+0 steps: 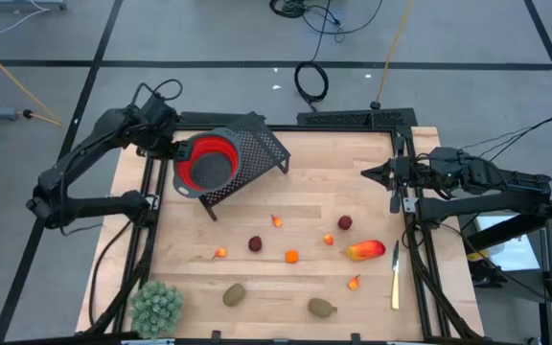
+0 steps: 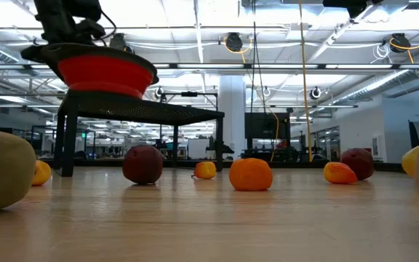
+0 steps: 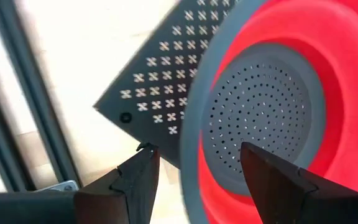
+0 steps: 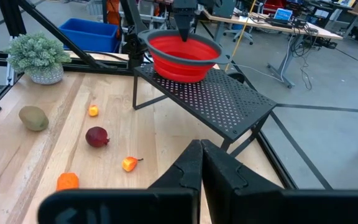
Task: Pick & Place Fruit
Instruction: Put the pomegranate into the red strainer bowl on the shelf
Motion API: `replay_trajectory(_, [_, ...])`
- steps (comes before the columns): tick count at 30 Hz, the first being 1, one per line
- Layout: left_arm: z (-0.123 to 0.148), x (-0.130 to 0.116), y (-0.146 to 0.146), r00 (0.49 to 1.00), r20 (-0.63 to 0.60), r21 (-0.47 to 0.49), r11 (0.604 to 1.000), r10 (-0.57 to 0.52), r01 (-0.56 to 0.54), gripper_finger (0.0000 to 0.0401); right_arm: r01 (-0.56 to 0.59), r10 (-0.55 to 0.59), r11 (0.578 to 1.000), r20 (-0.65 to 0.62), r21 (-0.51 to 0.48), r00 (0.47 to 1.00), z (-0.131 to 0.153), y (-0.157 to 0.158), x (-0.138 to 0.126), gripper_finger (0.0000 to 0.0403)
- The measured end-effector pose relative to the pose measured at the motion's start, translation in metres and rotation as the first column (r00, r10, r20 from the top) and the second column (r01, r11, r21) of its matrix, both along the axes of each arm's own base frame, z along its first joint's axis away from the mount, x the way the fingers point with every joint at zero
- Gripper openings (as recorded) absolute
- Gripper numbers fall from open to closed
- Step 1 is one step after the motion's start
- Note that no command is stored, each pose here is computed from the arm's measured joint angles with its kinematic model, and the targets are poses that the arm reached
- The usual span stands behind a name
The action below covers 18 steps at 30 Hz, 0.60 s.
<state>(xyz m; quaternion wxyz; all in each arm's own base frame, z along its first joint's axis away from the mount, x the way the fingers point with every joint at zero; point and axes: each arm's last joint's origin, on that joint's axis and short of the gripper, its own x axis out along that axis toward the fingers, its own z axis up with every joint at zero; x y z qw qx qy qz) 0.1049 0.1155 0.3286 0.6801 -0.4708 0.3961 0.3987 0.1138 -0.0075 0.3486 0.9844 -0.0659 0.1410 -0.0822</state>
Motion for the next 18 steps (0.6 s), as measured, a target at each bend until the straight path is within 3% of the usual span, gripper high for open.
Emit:
replay_trajectory(12, [0.023,-0.034,-0.037,0.982,0.135,0.136,0.979,0.134,-0.152,0.0225,0.000,0.000,1.000,0.000,0.000,1.000,0.000,0.000,0.000,0.0000])
replay_trajectory(18, [0.030,-0.045,-0.054,0.970,0.215,0.163,0.976,0.110,-0.146,0.0224,0.000,0.000,1.000,-0.004,0.000,1.000,0.000,0.000,0.000,0.0000])
